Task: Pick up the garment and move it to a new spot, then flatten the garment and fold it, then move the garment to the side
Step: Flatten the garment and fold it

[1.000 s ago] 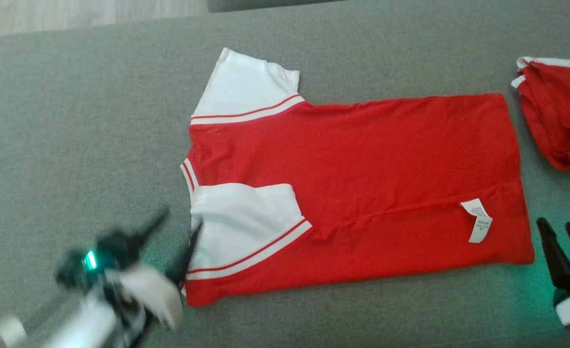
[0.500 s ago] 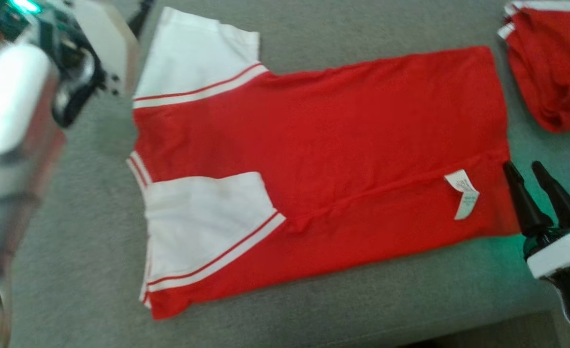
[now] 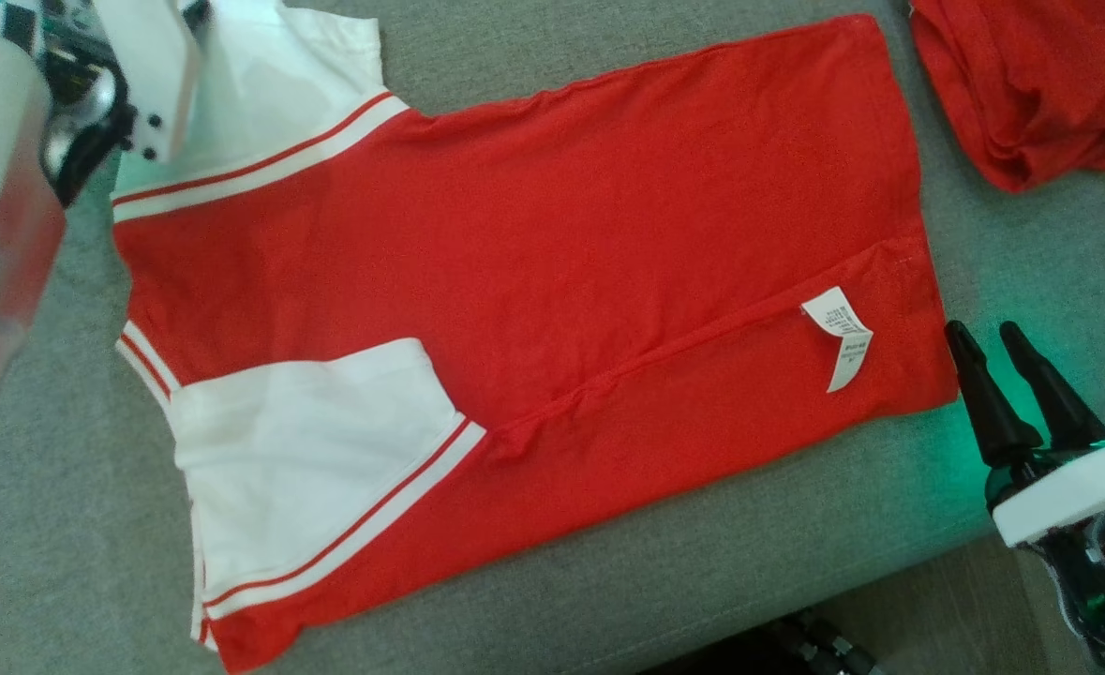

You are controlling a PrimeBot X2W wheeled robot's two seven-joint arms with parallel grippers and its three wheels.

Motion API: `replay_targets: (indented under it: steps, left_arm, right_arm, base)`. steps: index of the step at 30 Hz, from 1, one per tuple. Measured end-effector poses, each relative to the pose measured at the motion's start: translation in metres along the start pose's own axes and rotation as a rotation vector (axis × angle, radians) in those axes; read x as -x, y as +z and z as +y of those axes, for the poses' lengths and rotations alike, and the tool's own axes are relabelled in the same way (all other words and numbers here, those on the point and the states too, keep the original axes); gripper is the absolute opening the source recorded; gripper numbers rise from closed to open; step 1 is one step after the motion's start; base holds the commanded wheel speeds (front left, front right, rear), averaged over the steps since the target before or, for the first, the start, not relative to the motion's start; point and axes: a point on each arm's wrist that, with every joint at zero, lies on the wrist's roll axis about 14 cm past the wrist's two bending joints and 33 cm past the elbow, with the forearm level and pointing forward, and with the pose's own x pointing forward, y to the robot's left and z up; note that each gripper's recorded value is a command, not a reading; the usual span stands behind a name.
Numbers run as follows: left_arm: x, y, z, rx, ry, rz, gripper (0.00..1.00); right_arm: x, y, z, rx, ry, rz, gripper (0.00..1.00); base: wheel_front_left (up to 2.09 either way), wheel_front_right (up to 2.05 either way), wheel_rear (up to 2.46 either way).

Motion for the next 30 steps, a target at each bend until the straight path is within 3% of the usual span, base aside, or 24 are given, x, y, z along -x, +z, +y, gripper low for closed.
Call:
replay_targets:
  steps: [5,7,8,9,14,20,26,30]
  left_arm:
    - [-0.004,0.001,0.008,-0.007,0.009,0.015,1.00]
    - [-0.004,-0.002,0.008,0.004,0.003,0.026,0.66]
    - [-0.003,-0.004,0.006,0.025,-0.010,0.038,0.39]
    - [-0.003,-0.005,0.005,0.038,-0.019,0.046,0.01]
    - [0.003,-0.005,-0.002,0.112,-0.069,0.056,0.00]
    - [0.015,0.010,-0.002,0.067,-0.062,-0.039,0.00]
    - [0.033,0.020,-0.012,0.028,-0.085,-0.077,0.00]
    - [0.043,0.017,-0.012,0.004,-0.088,-0.076,0.00]
  right_arm:
    - [-0.001,-0.004,0.001,-0.010,-0.005,0.005,1.00]
    - [-0.002,-0.003,0.001,-0.010,-0.004,0.005,1.00]
    - [-0.003,-0.002,0.001,-0.009,-0.003,0.002,1.00]
    - [-0.004,-0.001,0.000,-0.008,-0.004,0.000,1.00]
    - [-0.006,0.003,0.003,-0.003,0.006,-0.015,1.00]
    - [-0.019,0.031,0.022,0.037,0.068,-0.073,1.00]
    - [-0.053,0.072,0.048,0.184,0.120,-0.065,1.00]
    - [-0.081,0.092,0.052,0.307,0.079,-0.038,1.00]
  base:
    - [0.00,0.00,0.00]
    - [0.00,0.00,0.00]
    - [0.00,0.00,0.00]
    - [0.00,0.00,0.00]
    - [0.00,0.00,0.00]
    - [0.00,0.00,0.00]
    - [0.00,0.00,0.00]
    - [0.00,0.00,0.00]
